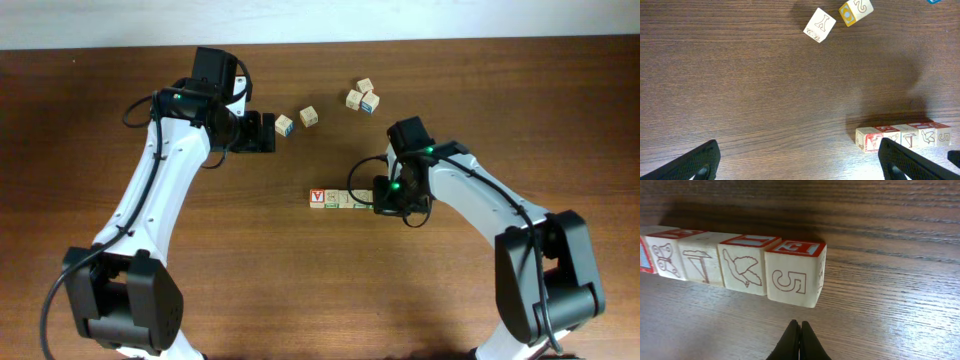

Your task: Rotate 5 blocks

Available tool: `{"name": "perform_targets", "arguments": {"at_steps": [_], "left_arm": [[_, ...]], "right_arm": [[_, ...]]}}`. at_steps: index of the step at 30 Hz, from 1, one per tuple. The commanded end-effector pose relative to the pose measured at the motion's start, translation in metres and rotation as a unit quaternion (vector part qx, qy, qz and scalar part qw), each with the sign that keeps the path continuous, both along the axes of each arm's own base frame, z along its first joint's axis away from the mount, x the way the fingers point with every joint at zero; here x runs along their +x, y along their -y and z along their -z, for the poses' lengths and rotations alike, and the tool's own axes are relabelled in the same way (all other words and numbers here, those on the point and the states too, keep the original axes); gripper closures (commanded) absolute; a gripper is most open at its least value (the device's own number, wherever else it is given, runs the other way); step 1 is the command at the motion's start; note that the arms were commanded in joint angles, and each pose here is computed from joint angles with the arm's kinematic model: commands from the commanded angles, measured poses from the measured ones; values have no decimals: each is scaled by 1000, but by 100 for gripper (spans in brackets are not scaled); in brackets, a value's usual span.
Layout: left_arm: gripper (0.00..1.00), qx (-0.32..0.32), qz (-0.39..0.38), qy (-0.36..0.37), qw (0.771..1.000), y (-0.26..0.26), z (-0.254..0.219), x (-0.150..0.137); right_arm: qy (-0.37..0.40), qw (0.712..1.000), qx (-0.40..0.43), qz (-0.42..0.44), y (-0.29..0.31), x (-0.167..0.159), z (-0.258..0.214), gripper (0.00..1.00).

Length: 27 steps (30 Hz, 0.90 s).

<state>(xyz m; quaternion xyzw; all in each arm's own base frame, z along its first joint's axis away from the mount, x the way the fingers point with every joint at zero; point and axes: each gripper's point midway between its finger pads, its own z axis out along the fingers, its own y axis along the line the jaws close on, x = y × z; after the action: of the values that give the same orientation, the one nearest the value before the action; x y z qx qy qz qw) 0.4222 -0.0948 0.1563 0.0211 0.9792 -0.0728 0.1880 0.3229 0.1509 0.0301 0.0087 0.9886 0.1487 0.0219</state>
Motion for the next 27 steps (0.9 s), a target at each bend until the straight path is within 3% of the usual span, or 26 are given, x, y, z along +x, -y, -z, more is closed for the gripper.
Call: {"name": "perform_targets", "arguments": {"at_steps": [1,27], "left_arm": [[1,-8,-3,4,1000,1,-4,3],[1,-8,-3,4,1000,1,-4,3]], "right_arm": [[-8,1000,-8,2,1,-4,6,96],[-7,1000,-3,2,-3,2,16,96]]}}
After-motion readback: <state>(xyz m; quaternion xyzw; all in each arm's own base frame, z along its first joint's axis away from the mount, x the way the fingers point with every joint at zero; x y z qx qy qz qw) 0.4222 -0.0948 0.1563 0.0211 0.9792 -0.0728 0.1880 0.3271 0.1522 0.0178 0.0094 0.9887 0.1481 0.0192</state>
